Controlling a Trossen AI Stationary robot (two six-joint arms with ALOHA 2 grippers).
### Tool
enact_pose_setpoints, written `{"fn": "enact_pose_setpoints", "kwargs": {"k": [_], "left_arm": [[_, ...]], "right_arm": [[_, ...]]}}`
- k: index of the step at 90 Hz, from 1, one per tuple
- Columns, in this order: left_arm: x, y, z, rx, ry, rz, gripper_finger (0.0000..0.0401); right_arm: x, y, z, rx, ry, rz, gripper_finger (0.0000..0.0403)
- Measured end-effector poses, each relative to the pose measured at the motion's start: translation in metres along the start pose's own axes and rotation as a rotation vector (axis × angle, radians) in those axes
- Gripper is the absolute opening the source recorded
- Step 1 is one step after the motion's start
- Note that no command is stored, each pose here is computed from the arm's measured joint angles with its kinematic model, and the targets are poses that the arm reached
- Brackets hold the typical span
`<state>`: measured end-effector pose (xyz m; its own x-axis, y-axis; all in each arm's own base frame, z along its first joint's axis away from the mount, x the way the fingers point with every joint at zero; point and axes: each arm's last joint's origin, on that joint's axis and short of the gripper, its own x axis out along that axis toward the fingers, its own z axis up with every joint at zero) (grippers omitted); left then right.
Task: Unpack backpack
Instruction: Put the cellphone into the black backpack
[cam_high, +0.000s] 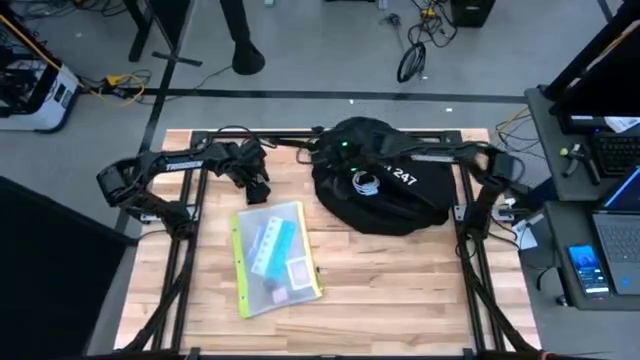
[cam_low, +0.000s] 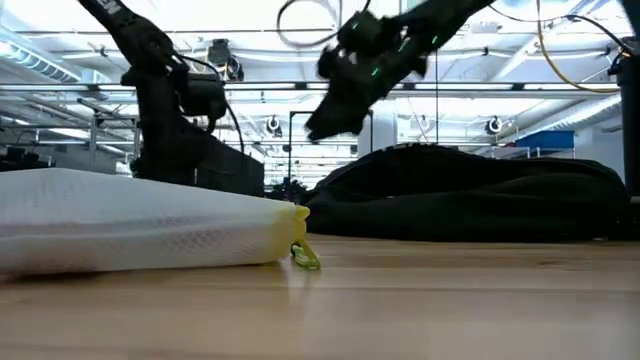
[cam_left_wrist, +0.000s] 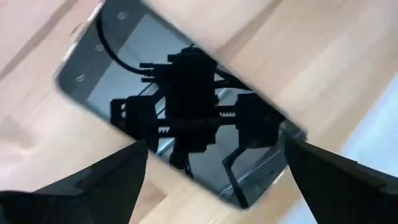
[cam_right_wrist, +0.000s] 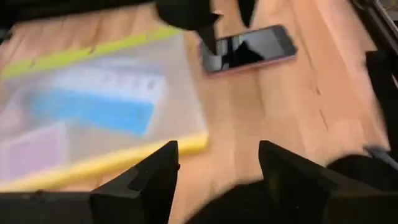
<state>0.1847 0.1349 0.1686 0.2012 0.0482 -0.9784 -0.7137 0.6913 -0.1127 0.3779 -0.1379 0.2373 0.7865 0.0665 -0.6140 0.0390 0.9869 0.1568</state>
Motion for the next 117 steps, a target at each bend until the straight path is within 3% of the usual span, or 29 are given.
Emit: {"fn": "enact_pose_setpoints", "kwargs": {"k": [12, 22, 38, 52, 67, 75, 88, 101, 108, 117], "left_arm": [[-0.004, 0.005, -0.013, -0.033, -0.015, 0.083, 0.0361], [0.004, 0.008, -0.023, -0.068, 0.009, 0.069, 0.0361], [0.030, 0.006, -0.032, -0.054, -0.058, -0.116, 0.0361], [0.030, 0.001, -0.021, -0.066, -0.164, -0.207, 0.0361], [0.026, -0.015, -0.007, -0.020, -0.278, -0.427, 0.0361], [0.025, -0.019, -0.007, 0.001, -0.264, -0.467, 0.0361], [0.005, -0.017, -0.003, -0.009, -0.236, -0.445, 0.0361], [-0.016, -0.006, 0.004, -0.069, -0.308, -0.266, 0.0361], [-0.022, 0.003, 0.008, -0.153, -0.363, -0.147, 0.0361], [-0.019, 0.020, 0.009, -0.247, -0.358, -0.041, 0.0361]], "right_arm": [[0.037, -0.015, -0.011, 0.113, -0.033, -0.012, 0.0200], [0.061, -0.020, -0.020, 0.170, 0.004, 0.003, 0.0199], [0.087, -0.016, -0.028, 0.184, 0.042, 0.026, 0.0199], [0.092, -0.012, -0.029, 0.177, 0.052, 0.022, 0.0199], [0.092, -0.013, -0.029, 0.163, 0.049, -0.004, 0.0199], [0.092, -0.014, -0.030, 0.122, 0.064, -0.029, 0.0199], [0.091, -0.014, -0.027, 0.015, 0.042, -0.036, 0.0199], [0.091, -0.013, -0.021, -0.133, -0.010, -0.039, 0.0199], [0.091, -0.012, -0.019, -0.138, -0.022, -0.049, 0.0199], [0.091, -0.013, -0.019, -0.050, -0.021, -0.085, 0.0199]]}}
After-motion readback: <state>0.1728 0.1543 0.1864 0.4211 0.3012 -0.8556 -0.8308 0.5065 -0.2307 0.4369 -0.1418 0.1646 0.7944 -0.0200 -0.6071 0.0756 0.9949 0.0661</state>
